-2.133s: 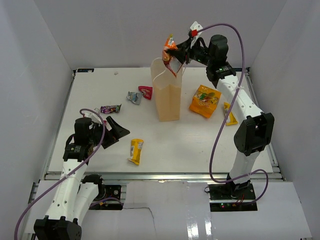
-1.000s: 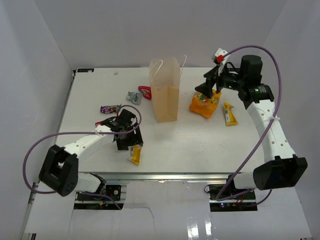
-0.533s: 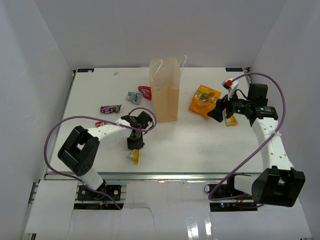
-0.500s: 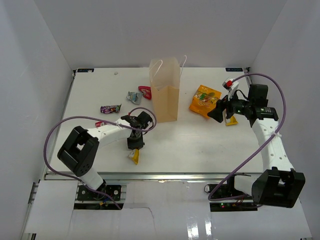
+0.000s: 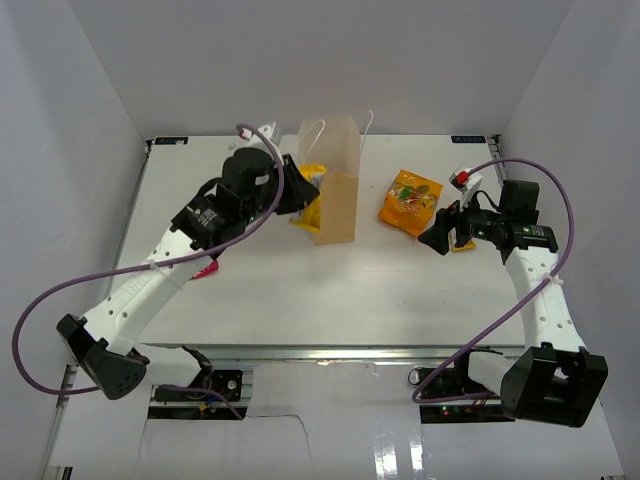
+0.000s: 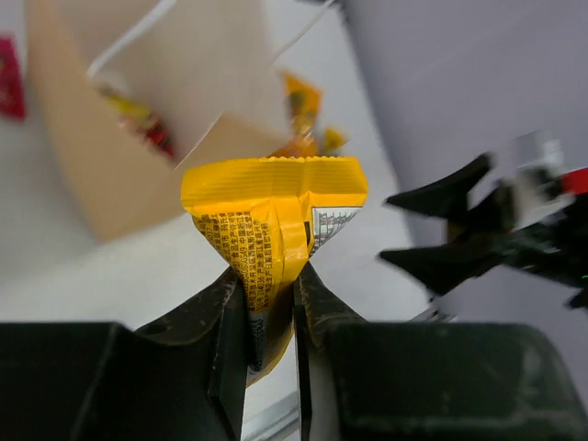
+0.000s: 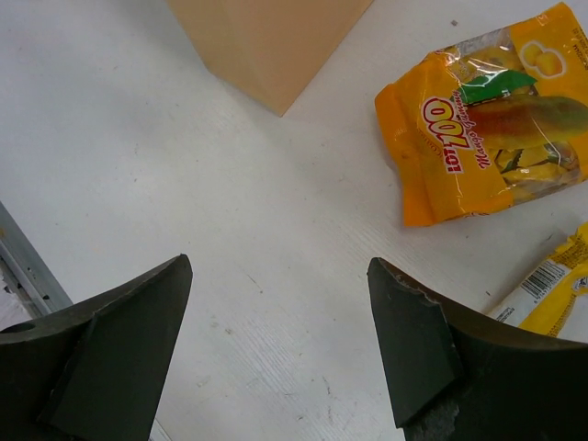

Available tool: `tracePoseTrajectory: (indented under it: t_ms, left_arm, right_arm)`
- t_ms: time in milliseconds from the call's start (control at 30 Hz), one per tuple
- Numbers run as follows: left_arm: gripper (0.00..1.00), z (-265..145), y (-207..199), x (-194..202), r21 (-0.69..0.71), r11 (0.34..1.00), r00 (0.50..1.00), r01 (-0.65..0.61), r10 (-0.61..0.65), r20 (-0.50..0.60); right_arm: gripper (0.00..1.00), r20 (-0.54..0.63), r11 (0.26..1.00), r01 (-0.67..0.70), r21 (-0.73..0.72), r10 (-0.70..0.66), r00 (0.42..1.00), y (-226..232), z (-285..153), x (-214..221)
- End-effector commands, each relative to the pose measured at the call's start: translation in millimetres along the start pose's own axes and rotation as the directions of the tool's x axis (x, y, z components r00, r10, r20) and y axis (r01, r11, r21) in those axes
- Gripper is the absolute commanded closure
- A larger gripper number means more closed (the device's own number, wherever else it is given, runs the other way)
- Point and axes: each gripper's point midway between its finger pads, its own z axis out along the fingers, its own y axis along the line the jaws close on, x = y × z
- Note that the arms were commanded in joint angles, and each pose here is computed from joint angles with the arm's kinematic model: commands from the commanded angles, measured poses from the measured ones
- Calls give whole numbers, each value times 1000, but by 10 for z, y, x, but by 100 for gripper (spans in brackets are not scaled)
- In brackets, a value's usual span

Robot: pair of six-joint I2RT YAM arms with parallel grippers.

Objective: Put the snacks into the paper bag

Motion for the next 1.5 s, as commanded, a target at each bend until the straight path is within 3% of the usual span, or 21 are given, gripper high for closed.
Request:
tracePoseTrajectory:
  t_ms: [0,67,133,167,233,267,333,467,700,900,1033,1100,1267,1467]
  left_arm:
    - [70,-3,-639,-555,183,980,992,-82,63,109]
    - [69,269,-812,-602,219,970,992,-111,95,82]
    - [69,369,-1108,-1000,251,954,978,-163,124,167]
    - [69,584,-1011,-876,216,961,980,-173,147,130]
    - [69,605,-1160,-1144,214,951,963,-223,181,197]
    - [69,839,-1044,-1172,143,965,960,-220,188,207]
    - [69,874,-1028,-1392,81,965,936,-249,218,277]
    - [68,1103,-839,-1480,-32,957,908,-288,283,309]
    - [69,1221,-523,-1512,-197,931,881,-306,356,312]
    - [66,1306,-222,-1367,-302,888,871,-346,424,248]
    - [55,1348,-28,-1350,-385,845,855,-370,473,216]
    - [45,1326,-29,-1407,-400,837,845,-373,485,225]
    - [26,1249,-195,-1517,-352,858,839,-375,475,264]
    - [20,1045,-511,-1617,-221,910,852,-351,409,326]
  right_arm:
    - [17,27,1000,23,1,-23,999,13,-29,-61]
    - [17,29,1000,27,4,-27,999,3,-29,-74]
    - [17,32,1000,29,5,-30,999,-2,-34,-89]
    - [17,33,1000,27,7,-27,999,-5,-37,-88]
    - [17,36,1000,29,11,-29,999,-10,-50,-105]
    - [17,38,999,31,13,-31,999,-13,-57,-113]
    - [17,42,999,33,22,-33,999,-19,-79,-115]
    - [17,41,999,32,32,-33,999,-18,-102,-79]
    - [16,34,999,24,37,-25,999,-21,-108,-12]
    - [16,13,998,11,54,-11,1000,-70,-87,57]
    - [16,-36,992,-34,122,39,999,-230,-69,164]
    - [16,-55,986,-46,163,55,997,-308,-79,199]
    - [16,-55,973,-76,216,90,994,-438,-53,228]
    - [18,-65,850,-213,482,277,959,-971,-109,367]
